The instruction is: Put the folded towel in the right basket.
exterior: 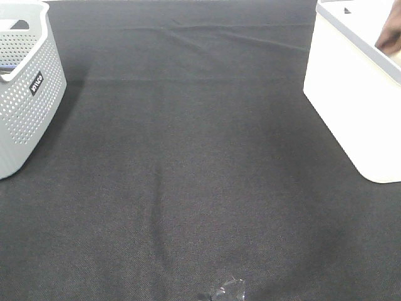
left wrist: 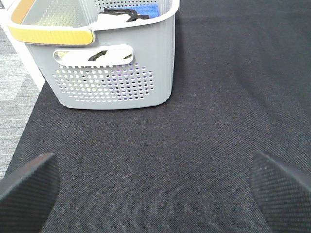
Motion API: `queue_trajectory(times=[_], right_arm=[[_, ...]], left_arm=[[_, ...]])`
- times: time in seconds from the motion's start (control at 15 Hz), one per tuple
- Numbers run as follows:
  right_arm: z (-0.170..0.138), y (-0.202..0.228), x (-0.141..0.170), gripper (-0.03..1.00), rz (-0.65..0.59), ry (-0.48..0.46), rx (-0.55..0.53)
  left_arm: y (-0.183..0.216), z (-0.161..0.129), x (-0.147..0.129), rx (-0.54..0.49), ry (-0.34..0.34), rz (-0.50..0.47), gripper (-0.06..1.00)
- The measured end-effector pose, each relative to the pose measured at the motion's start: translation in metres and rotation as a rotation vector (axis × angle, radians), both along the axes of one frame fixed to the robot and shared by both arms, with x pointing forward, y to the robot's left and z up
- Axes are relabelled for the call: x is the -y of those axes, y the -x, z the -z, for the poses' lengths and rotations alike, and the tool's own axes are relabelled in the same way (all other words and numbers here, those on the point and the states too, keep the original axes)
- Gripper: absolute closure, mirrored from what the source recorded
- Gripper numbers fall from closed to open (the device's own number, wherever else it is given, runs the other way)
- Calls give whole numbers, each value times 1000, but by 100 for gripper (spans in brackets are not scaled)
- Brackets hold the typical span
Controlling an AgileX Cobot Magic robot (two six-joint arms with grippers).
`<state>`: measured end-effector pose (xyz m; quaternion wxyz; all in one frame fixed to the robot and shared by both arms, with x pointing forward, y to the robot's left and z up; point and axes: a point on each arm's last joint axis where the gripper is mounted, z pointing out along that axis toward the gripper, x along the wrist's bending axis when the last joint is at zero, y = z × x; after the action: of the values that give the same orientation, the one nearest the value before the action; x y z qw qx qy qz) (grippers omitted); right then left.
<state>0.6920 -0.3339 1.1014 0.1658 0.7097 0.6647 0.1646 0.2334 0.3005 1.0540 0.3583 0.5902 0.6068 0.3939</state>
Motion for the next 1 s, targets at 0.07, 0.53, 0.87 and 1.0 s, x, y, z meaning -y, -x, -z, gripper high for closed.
queue_trajectory(times=[0.07, 0.53, 0.87, 1.0], right_arm=[[14, -6, 0, 70, 2, -8, -31], [31, -12, 0, 1, -9, -10, -67], [-3, 2, -1, 1, -47, 14, 5], [-23, 13, -3, 1, -47, 8, 50]], left_arm=[[0, 0, 0, 0, -1, 0, -5], [0, 0, 0, 0, -1, 0, -5], [0, 0, 0, 0, -1, 0, -5], [0, 0, 0, 0, -1, 0, -5]])
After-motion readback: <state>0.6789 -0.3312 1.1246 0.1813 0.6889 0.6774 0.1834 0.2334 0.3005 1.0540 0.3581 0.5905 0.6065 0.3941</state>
